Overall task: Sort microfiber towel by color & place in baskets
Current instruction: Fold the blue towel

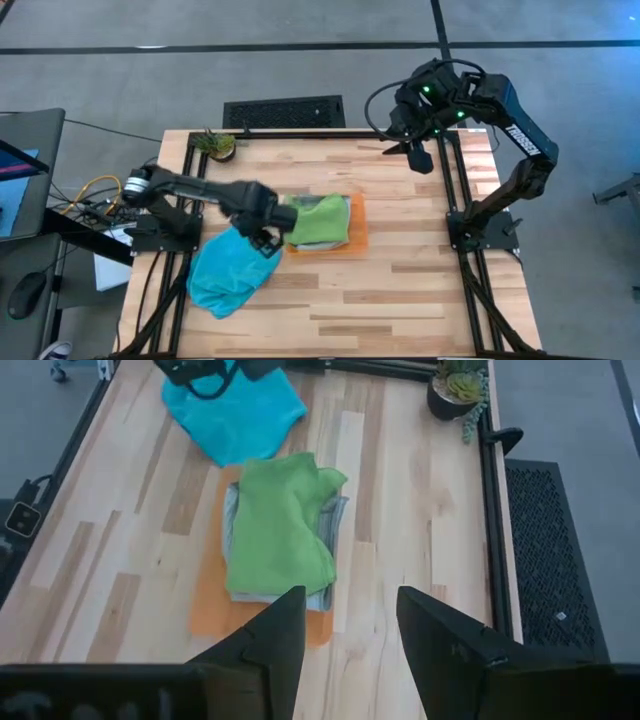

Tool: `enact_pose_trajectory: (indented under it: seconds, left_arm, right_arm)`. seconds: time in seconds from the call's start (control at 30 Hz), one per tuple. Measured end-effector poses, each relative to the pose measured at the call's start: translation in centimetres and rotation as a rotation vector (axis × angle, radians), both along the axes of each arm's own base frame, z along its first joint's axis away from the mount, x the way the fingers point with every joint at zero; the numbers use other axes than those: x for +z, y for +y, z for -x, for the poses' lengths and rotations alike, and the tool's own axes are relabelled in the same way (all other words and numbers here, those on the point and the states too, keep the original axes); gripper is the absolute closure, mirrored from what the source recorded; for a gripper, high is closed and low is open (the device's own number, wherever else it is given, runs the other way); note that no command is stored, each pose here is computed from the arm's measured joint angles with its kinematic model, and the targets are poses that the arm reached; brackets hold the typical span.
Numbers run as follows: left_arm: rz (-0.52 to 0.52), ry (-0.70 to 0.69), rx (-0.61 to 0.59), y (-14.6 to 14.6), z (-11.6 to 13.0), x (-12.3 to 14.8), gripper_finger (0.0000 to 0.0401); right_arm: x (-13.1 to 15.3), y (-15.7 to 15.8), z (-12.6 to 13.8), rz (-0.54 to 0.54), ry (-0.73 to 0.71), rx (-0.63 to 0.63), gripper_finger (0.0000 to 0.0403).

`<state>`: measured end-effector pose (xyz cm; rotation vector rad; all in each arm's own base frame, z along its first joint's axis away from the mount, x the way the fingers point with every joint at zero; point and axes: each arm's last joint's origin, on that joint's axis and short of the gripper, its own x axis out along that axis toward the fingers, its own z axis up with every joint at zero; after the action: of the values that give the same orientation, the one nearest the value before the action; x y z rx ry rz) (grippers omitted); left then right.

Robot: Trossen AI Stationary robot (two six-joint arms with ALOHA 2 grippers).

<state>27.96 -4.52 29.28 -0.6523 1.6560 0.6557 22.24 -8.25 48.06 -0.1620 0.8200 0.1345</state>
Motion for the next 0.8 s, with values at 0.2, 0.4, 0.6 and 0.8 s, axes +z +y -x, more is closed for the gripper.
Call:
enact_pose_trajectory:
  seconds: [0.2,0.4,0.6,0.8]
  left_arm:
    - [0.018,0.081,0.084,-3.1,2.4,-1.7,0.0214]
    - [0.087,-0.031,0.104,-5.7,1.8,-3.2,0.0214]
    - [0.058,-0.189,0.111,-6.6,0.5,-4.9,0.0214]
    - [0.047,-0.235,0.171,-6.9,0.5,-6.9,0.0214]
  right_arm:
    - [0.0,0.3,-0.1,0.0,0.0,0.016,0.0221]
    - [0.0,0.8,-0.3,0.0,-0.001,0.038,0.0221]
    - [0.0,1.0,-0.4,0.0,-0.001,0.046,0.0221]
    - [0.0,1.0,-0.4,0.003,-0.001,0.049,0.0221]
